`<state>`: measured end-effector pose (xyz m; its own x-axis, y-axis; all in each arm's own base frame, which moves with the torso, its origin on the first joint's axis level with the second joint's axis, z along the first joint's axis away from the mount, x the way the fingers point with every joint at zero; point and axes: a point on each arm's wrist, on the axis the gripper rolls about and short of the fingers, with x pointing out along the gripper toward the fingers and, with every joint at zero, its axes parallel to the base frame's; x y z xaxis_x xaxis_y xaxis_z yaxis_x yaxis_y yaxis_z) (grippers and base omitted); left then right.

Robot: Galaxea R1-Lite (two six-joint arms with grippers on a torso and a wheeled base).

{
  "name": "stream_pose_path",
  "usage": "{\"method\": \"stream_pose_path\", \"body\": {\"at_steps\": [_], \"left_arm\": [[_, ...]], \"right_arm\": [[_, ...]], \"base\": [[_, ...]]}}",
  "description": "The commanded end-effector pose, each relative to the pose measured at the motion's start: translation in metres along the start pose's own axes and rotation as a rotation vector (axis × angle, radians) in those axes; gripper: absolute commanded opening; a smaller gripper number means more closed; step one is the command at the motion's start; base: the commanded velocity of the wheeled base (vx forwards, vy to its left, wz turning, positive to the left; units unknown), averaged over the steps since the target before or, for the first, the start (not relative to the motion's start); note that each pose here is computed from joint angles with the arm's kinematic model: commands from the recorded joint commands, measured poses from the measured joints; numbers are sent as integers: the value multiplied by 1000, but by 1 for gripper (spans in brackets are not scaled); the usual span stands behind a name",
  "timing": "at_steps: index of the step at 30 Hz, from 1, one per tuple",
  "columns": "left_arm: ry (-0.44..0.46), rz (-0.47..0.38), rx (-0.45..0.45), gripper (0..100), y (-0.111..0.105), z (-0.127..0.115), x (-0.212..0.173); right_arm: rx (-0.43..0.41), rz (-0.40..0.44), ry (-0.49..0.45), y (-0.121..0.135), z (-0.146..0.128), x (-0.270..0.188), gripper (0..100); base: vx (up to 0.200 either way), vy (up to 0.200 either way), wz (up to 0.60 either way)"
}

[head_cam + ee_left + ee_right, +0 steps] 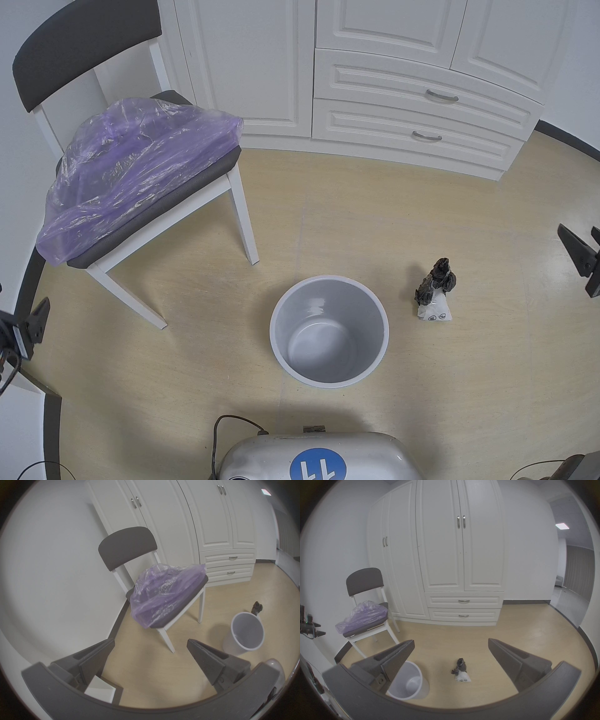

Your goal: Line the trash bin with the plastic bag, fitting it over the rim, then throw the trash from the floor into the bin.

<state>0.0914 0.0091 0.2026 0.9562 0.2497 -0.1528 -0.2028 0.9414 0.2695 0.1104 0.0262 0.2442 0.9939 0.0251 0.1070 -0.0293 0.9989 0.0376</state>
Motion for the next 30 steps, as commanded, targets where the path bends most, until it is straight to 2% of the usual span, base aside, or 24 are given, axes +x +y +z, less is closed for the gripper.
{"method": "stream_pose_path", "body": {"at_steps": [1,3,5,13,22,30], "left_arm": [[43,29,44,100,0,16,42],[64,36,45,100,0,12,48],[100,78,39,100,4,6,61],[117,129,23,100,9,-6,97],[71,64,-9,100,24,-11,118],[-17,93,-19,100,26,-15,150]], "right_arm": [[7,76,51,23,-6,26,100],[14,91,52,25,-6,25,100],[27,113,55,30,-5,27,100],[42,141,94,38,-11,35,100],[66,141,126,52,-25,62,100],[60,162,122,60,-38,68,100]], "base": [[0,0,0],[0,0,0],[0,0,0],[0,0,0],[0,0,0],[0,0,0]]}}
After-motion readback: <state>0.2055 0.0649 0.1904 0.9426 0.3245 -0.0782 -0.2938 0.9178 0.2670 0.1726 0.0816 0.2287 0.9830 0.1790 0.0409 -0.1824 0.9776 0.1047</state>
